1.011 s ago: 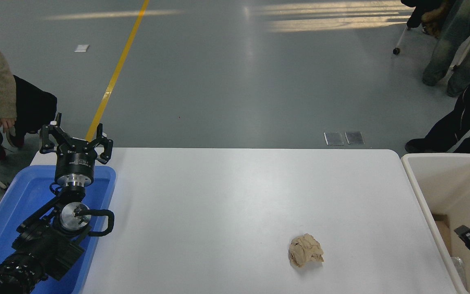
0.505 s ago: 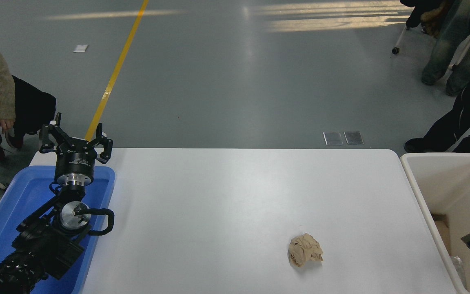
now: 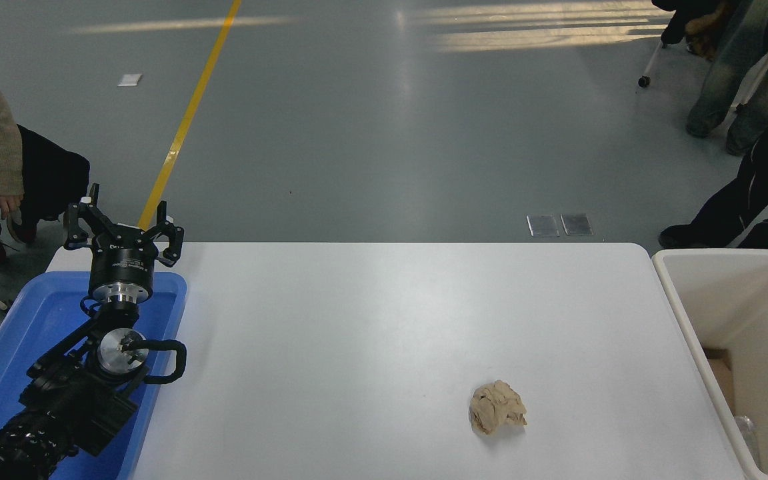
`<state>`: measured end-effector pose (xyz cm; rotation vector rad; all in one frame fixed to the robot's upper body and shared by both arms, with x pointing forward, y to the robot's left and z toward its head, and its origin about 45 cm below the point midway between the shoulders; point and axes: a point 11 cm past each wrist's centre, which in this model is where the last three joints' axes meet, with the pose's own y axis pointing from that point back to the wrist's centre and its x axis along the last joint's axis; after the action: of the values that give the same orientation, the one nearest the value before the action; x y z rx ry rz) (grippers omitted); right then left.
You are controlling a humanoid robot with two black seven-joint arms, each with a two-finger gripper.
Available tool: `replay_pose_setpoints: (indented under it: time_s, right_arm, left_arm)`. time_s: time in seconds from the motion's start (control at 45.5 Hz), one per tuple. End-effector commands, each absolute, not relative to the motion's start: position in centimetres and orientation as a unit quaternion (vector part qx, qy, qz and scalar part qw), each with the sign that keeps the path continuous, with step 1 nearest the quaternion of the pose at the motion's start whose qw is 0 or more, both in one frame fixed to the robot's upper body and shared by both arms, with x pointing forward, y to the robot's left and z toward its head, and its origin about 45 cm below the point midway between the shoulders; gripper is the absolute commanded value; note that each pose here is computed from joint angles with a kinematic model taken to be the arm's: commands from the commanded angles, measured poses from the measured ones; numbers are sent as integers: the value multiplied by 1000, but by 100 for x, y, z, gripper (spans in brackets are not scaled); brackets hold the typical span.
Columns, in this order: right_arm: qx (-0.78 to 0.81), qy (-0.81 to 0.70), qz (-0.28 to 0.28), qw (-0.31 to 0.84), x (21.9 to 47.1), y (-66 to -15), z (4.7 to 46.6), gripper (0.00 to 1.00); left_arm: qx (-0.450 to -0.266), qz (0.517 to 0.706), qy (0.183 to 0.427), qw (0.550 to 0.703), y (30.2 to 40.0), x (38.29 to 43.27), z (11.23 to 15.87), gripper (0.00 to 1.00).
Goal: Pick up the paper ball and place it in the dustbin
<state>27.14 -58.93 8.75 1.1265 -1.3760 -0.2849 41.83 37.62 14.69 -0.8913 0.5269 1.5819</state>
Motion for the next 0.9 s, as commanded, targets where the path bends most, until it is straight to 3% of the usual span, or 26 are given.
replay_pose_setpoints:
  time_s: [0.0, 0.198, 0.396, 0.615, 0.879]
  right_arm:
    - [558, -536, -110, 624, 3090, -5488, 1510, 100]
    - [623, -441, -60, 643, 3385, -4705, 2254, 100]
    - [669, -334, 17, 664, 3454, -3696, 2835, 100]
    - [710, -235, 63, 661, 3338, -2834, 3469, 100]
    - [744, -154, 59, 647, 3170, -2444, 4102, 100]
  left_arm:
    - [-382, 678, 226, 586, 3759, 4184, 1470, 99]
    - [-382, 677, 226, 587, 3758, 4184, 1471, 99]
    - [-382, 678, 226, 586, 3763, 4179, 1465, 99]
    - [-383, 679, 227, 584, 3768, 4173, 1459, 99]
    - [-383, 681, 227, 582, 3776, 4168, 1453, 99]
